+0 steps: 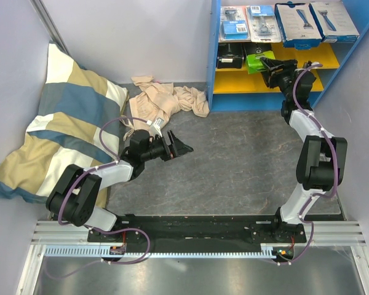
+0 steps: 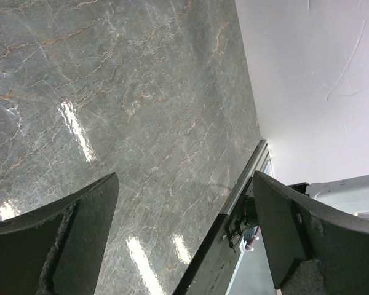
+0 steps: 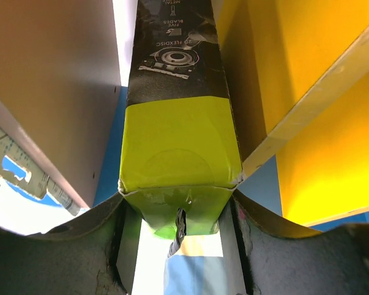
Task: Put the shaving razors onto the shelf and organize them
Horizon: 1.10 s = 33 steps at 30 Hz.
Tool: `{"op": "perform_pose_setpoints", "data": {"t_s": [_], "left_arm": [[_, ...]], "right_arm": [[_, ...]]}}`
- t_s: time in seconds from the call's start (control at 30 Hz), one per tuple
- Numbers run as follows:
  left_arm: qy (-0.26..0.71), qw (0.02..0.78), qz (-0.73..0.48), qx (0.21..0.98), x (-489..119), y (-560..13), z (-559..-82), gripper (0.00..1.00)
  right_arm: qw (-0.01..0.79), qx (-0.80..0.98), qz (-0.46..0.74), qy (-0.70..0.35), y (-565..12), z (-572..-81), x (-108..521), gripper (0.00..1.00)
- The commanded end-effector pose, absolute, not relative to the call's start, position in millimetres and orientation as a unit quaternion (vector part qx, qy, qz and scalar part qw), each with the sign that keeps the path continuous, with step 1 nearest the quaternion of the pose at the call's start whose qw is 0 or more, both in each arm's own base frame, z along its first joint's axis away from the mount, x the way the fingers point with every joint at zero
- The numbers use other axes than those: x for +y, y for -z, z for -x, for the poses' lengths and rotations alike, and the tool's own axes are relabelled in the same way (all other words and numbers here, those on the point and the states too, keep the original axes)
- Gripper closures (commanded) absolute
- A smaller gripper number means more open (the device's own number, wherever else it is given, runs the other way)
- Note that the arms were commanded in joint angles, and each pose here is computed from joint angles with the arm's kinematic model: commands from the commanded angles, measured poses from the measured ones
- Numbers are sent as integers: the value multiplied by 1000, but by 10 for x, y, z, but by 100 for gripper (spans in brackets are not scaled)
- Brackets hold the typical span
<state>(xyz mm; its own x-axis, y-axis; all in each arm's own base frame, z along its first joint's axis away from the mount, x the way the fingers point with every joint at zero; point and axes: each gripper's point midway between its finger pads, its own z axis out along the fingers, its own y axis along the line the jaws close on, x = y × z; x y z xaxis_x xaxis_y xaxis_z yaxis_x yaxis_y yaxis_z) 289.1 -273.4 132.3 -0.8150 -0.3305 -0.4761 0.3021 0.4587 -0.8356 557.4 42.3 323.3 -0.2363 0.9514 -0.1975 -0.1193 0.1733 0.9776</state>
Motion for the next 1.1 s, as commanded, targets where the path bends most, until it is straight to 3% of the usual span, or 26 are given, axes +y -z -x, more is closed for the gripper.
{"op": "perform_pose_setpoints", "data": {"t_s": [0.0, 0.33, 0.57, 0.67, 0.97, 1.07], "left_arm": [[536, 314, 8, 783, -2739, -1411, -2904, 4], [536, 311, 9, 785, -2742, -1390, -2900, 4], [537, 307, 7, 786, -2744, -1370, -2882, 4], [537, 306, 7, 786, -2744, -1373, -2878, 4], [535, 303, 2, 789, -2742, -1346, -2856, 4], [533, 300, 2, 791, -2740, -1325, -2854, 4]], "right_arm": [[548, 545, -326, -544, -3678, -5617, 488, 59], [520, 567, -327, -549, -3473, -5738, 708, 47], [502, 593, -331, -536, -3285, -5683, 743, 21], [491, 626, -328, -510, -3125, -5678, 751, 15], [469, 689, -322, -449, -2722, -5540, 642, 2], [464, 697, -321, -443, -2633, -5506, 609, 2]]}}
